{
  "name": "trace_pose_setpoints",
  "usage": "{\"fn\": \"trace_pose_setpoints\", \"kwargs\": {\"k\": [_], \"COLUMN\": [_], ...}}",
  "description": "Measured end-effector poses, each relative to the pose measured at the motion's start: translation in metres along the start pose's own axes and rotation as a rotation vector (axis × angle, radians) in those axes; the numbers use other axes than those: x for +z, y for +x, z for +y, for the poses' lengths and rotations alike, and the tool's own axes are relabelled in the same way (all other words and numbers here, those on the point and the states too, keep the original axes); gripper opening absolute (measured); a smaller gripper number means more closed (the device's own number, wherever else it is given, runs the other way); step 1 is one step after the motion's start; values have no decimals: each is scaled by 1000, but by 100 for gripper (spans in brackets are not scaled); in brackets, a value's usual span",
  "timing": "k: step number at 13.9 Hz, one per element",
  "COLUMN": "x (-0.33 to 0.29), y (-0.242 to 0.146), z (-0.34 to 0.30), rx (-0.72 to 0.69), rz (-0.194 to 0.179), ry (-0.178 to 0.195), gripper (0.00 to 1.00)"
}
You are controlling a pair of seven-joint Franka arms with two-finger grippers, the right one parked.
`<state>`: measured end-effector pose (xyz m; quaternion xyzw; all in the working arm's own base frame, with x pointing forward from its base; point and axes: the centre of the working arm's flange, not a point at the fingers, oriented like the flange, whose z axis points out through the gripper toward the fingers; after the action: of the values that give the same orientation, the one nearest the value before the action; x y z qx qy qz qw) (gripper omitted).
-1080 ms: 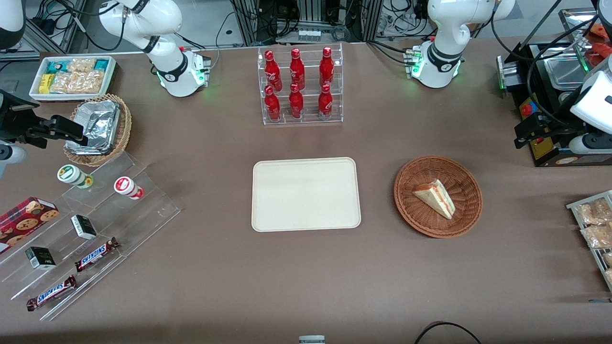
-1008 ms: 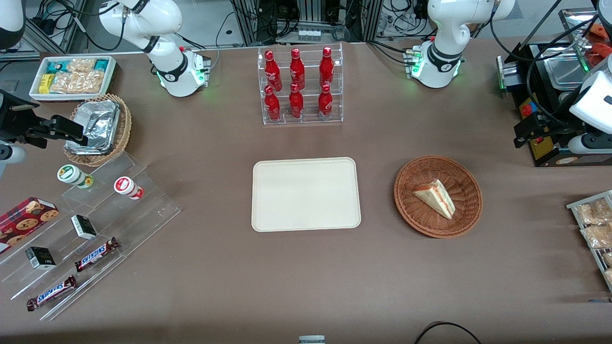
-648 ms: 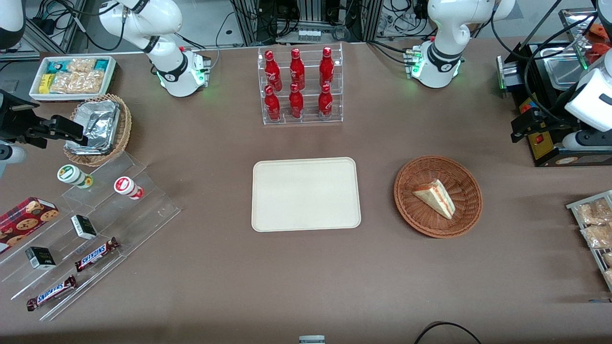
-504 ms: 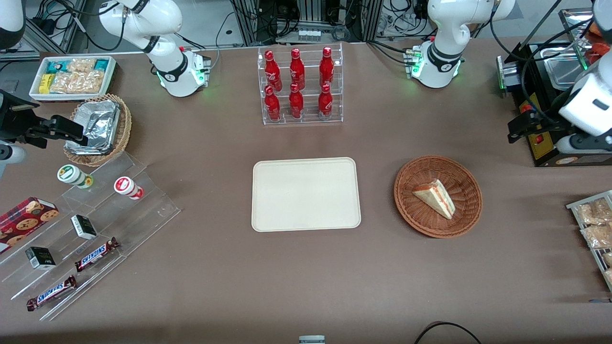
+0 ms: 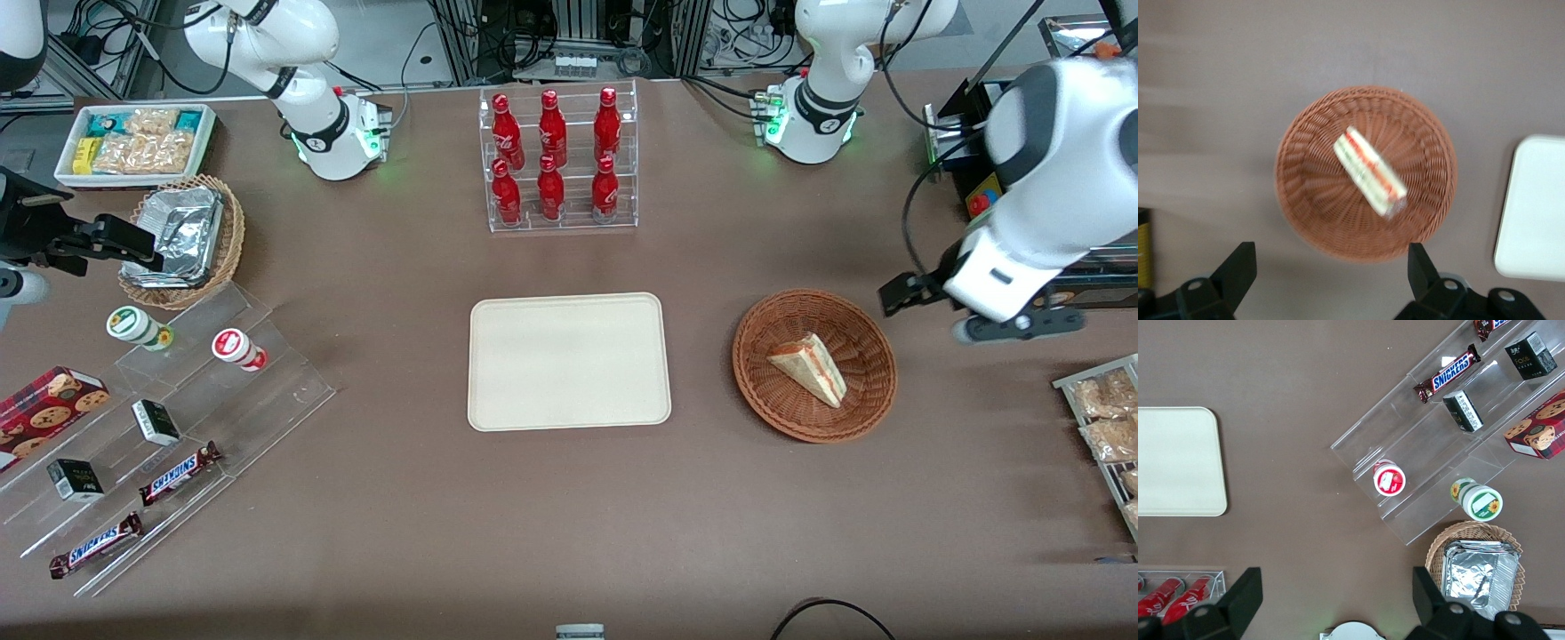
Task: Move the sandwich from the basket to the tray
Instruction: 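Move the left gripper over the sandwich in the wicker basket, then lower the left gripper and close it on the wrapped sandwich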
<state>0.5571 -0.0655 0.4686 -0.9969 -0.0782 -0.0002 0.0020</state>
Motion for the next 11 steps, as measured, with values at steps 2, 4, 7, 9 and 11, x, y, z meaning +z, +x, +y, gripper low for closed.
{"fn": "trace_pose_setpoints", "kwargs": {"k": [2, 4, 7, 9, 11], "x": [38, 66, 98, 120, 140], "y": [-12, -25, -39, -41, -39], "z": [18, 32, 49, 58, 60], "rx": [-102, -209, -394, -458, -495], "rz": [30, 52, 42, 26, 10], "ry": [-13, -27, -35, -38, -38], "gripper": [100, 100, 100, 100, 100]}}
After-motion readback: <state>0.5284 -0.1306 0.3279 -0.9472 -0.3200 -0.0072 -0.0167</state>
